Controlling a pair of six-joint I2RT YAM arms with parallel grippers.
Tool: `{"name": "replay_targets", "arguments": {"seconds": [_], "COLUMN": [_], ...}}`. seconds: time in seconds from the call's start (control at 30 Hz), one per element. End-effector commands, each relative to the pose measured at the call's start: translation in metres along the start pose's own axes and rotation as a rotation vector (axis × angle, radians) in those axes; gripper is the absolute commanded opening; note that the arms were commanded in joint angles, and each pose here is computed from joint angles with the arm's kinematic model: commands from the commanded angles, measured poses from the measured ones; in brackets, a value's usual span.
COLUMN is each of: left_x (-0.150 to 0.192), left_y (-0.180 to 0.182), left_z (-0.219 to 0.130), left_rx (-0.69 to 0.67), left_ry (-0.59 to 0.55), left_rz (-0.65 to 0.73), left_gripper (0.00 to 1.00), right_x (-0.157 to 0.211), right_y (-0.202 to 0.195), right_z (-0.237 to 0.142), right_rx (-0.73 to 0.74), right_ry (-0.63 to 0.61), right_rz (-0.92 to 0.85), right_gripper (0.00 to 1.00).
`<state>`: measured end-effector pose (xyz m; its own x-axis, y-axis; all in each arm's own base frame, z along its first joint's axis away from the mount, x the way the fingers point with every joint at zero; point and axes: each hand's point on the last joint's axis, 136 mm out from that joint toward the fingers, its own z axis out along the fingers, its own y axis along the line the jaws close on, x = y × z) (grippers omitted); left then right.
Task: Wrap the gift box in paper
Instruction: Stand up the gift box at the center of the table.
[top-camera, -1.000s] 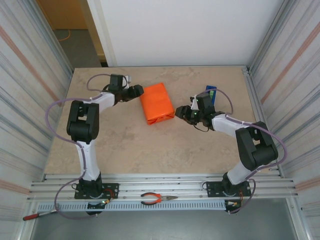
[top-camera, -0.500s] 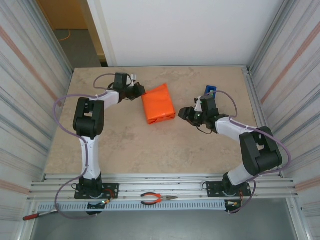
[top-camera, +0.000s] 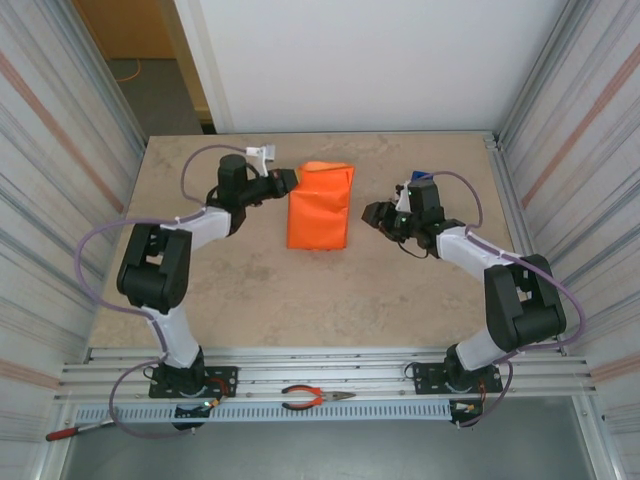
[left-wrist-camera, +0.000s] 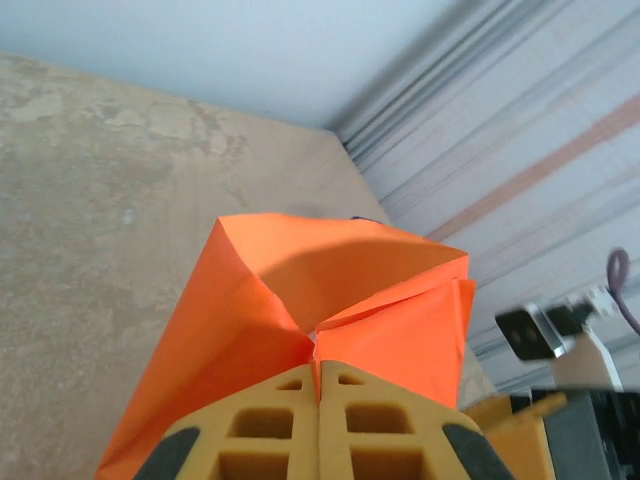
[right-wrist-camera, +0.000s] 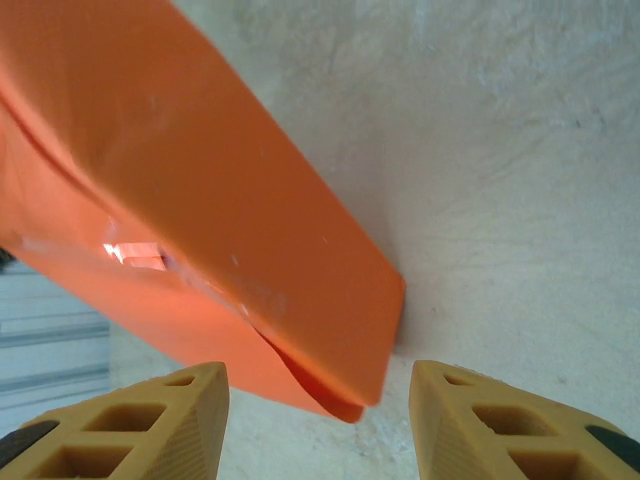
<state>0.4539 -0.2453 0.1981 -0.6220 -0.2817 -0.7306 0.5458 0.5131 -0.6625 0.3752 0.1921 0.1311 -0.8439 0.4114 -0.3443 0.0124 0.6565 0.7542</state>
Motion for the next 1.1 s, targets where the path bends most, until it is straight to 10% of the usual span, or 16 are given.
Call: {"name": "replay_targets", "arguments": {"seconds": [0.0,0.63,0.77,1.07], "left_x": [0.0,0.081,0.079,0.033], "left_y": [-0.033,-0.073,-0.075,-0.088], "left_z": [-0.014,-0.045,-0.052,-0.087], "left_rx": [0.122,0.146,0.127,-0.031], "left_ry": [-0.065,0.009,-0.007,-0.155], "left_rz": [0.131,0.267,0.263,0.287], "left_gripper": [0.0,0.1,0.27,0.99], "right_x": [-0.011,-0.035,-0.03,-0.022], "right_y": [0.009,0.066,0.08,0.092], "right_z": [-0.005,-0.038,-0.041,-0.054], "right_rx": [-0.024,-0.076,-0.078,-0.001], "right_ry": [-0.005,-0.083,-0.078,-0.068], "right_rz": [-0.023,-0.139,-0.187,-0.277], "right_gripper": [0.51,0.63,0.65,0.7]}}
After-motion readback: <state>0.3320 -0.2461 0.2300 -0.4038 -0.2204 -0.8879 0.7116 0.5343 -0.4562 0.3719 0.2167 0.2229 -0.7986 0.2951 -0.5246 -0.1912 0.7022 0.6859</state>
